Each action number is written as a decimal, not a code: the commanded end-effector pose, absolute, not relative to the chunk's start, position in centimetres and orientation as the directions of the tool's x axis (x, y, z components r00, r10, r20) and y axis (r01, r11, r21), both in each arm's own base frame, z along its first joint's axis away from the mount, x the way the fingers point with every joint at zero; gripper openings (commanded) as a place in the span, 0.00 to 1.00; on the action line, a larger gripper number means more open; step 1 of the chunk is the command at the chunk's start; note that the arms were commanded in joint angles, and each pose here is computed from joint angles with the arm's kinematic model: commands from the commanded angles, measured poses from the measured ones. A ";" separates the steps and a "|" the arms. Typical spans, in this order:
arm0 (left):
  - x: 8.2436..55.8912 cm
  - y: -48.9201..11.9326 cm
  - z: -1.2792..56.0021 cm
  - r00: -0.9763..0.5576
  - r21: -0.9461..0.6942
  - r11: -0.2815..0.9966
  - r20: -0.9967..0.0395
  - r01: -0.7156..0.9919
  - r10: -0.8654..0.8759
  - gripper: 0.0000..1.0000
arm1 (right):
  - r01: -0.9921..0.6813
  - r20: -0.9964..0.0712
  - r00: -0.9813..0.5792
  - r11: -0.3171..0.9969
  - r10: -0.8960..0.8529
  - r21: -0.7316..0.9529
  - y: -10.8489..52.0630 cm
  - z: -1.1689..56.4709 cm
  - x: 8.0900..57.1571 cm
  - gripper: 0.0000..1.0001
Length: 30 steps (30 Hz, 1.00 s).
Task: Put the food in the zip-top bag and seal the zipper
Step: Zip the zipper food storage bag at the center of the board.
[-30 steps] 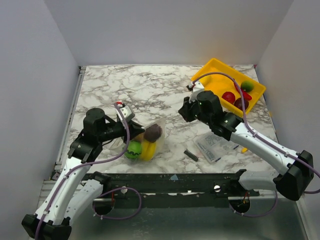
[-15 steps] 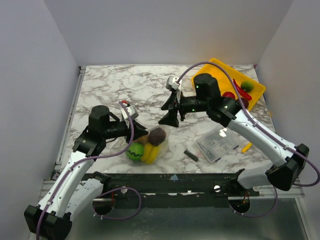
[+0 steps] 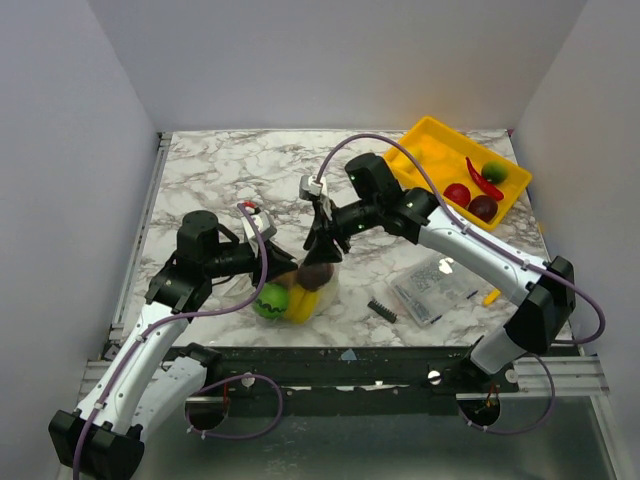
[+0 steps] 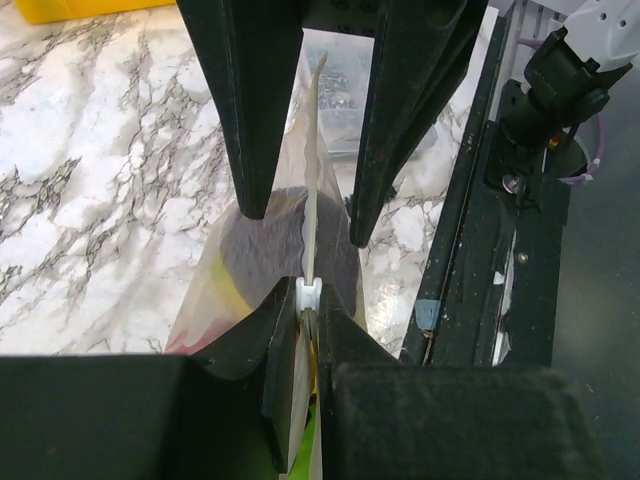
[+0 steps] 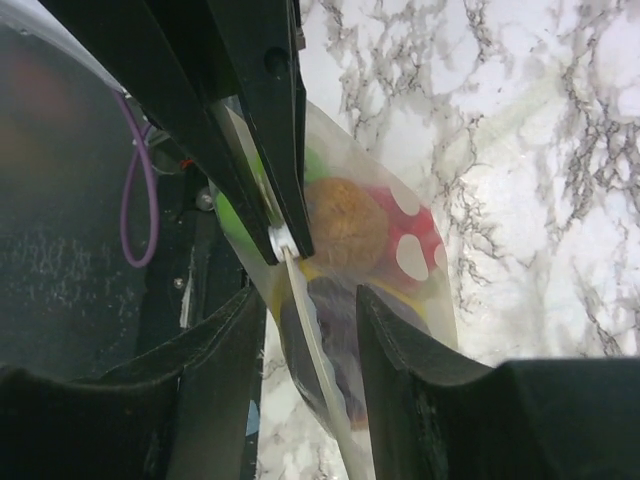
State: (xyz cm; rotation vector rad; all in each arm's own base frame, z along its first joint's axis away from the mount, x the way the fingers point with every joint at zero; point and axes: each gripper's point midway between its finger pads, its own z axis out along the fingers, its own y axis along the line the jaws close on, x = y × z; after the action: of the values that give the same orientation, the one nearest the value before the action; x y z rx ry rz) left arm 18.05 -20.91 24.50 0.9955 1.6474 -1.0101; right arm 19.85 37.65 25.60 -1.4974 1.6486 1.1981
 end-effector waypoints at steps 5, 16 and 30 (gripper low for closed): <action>17.6 -21.4 26.1 -0.162 -0.122 0.272 -0.978 0.955 0.129 0.00 | -0.965 -0.878 -0.157 -0.118 -0.453 0.234 39.1 25.4 18.4 0.37; 17.2 -21.4 26.3 -0.156 -0.119 0.269 -0.980 0.956 0.120 0.00 | -0.979 -0.858 -0.156 -0.040 -0.489 0.201 39.1 24.1 19.5 0.09; 19.8 -20.0 26.2 -0.223 -0.158 0.468 -0.971 0.869 0.086 0.00 | -0.777 -0.830 -0.392 0.626 -0.397 0.068 34.9 21.4 28.4 0.00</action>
State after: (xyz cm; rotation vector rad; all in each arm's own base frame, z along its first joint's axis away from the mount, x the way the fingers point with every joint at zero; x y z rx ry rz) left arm 19.67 -20.11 23.75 0.9030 1.7009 -0.9276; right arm 21.88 39.04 23.19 -1.2657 1.8818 0.9765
